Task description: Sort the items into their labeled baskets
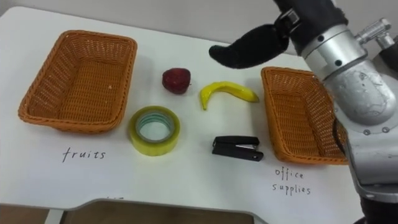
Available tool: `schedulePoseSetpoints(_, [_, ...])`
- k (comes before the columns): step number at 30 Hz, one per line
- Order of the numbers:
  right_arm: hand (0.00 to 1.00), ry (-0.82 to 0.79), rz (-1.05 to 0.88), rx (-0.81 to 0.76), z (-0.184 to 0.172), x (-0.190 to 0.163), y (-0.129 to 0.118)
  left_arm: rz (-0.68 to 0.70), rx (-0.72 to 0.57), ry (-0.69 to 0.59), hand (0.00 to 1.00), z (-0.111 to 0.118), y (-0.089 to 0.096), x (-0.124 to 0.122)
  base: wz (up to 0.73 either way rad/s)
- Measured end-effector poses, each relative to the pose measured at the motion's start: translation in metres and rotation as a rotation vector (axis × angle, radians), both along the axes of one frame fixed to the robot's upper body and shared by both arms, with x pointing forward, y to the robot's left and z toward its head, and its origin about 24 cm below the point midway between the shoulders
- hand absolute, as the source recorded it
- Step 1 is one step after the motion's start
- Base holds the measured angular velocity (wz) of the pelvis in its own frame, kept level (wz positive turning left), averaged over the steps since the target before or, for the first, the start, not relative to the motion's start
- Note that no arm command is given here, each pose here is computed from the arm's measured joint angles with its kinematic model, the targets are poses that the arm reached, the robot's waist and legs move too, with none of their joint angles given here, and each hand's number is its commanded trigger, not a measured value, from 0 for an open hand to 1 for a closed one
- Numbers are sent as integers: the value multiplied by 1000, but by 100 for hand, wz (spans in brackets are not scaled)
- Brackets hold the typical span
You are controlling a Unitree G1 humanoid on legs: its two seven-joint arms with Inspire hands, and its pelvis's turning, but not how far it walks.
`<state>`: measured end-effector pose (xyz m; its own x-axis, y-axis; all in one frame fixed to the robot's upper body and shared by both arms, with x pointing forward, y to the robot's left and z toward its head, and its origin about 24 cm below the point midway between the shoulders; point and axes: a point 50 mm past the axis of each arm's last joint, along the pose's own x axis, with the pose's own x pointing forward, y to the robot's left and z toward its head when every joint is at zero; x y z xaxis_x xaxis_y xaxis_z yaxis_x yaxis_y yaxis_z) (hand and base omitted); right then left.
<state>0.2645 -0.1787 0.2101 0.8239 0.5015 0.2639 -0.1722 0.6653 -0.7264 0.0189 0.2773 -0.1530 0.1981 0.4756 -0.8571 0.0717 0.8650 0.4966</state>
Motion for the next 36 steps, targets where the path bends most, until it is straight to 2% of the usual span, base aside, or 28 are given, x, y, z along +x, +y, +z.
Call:
schedulePoseSetpoints(12, [0, 143, 72, -89, -14, 2, 0, -74, -17, -1, 0, 2, 3, 10, 2])
schedulePoseSetpoints(22, [0, 347, 64, -181, -48, 0, -7, -120, -20, 18, 0, 2, 1, 15, 2])
schedulePoseSetpoints(32, [0, 439, 60, -213, -62, 0, -9, -118, 3, 16, 0, 2, 1, 17, 0])
schedulePoseSetpoints(36, [0, 514, 61, -217, -79, 0, -10, -113, 5, 2, 0, 3, 1, 21, 0])
